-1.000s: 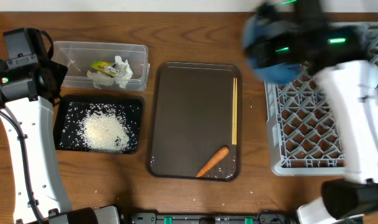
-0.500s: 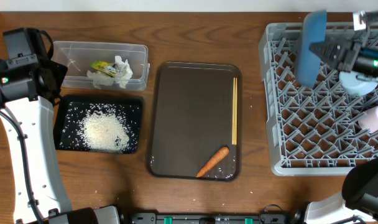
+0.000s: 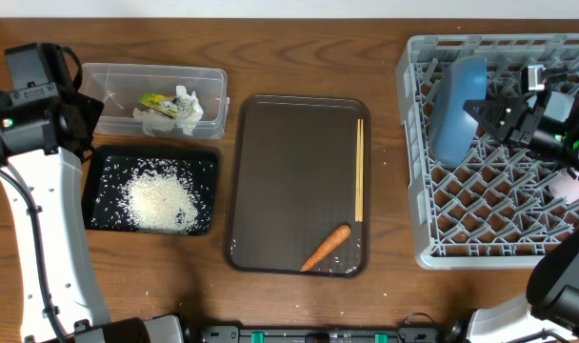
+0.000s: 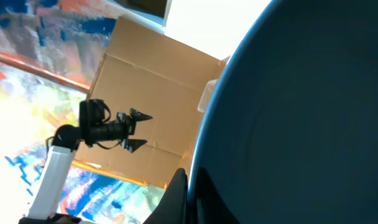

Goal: Sort waste into correct bins and load items into the dishwasher rack
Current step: 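Lower the blue plate into the rack slots and open the right gripper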

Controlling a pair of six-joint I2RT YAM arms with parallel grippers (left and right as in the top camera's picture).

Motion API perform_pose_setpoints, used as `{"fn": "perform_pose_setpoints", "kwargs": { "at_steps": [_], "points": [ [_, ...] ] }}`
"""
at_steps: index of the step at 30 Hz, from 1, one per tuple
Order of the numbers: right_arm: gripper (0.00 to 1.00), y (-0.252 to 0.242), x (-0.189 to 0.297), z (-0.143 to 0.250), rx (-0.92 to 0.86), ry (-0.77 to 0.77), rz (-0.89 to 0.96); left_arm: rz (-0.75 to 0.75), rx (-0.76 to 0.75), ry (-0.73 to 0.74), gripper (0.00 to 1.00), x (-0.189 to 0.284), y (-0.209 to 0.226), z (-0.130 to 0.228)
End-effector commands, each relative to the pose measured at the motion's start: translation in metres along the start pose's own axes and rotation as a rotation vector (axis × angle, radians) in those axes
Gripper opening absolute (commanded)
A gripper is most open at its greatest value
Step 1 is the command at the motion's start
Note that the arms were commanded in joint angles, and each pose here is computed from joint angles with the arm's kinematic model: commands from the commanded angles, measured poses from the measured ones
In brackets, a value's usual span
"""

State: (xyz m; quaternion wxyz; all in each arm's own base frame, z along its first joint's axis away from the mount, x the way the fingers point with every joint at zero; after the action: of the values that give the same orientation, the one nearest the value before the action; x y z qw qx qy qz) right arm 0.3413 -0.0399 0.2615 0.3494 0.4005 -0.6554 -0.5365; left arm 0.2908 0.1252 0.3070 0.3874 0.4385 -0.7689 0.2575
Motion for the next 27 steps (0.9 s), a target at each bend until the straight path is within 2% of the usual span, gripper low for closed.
{"fn": "perform_pose_setpoints", "kwargs": {
  "at_steps": [1, 12, 17, 22, 27],
  "points": [
    [0.01, -0.005, 0.007, 0.004, -0.047, -0.019, 0.007, -0.026, -0.012, -0.009, 1.0, -0.002, 0.003, -0.001],
    [0.01, -0.009, 0.009, 0.022, -0.208, 0.001, 0.084, -0.026, -0.012, -0.009, 0.99, -0.002, 0.003, -0.001],
    [0.01, -0.013, 0.012, 0.028, -0.229, 0.015, 0.135, -0.026, -0.012, -0.009, 0.99, -0.002, 0.003, -0.001],
    [0.01, -0.004, 0.012, 0.034, -0.23, 0.009, 0.087, -0.026, -0.012, -0.009, 0.99, -0.002, 0.003, -0.001],
    [0.01, -0.013, 0.014, 0.043, -0.254, 0.058, 0.185, -0.026, -0.012, -0.009, 0.99, -0.002, 0.003, -0.001]
  ]
}}
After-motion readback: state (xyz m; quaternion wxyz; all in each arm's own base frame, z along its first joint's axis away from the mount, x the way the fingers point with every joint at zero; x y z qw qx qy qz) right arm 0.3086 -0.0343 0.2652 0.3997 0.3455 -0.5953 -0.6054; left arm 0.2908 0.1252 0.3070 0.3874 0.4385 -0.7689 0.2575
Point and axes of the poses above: each gripper's point midway between its finger pads, its own x axis back along the fingers, its own y axis along the line the jaws close on, z = x × y, the point moved 6 cm from there along x, back along the fingers, and after that the axes turned 12 degrees about -x, right-handed, at the moved point
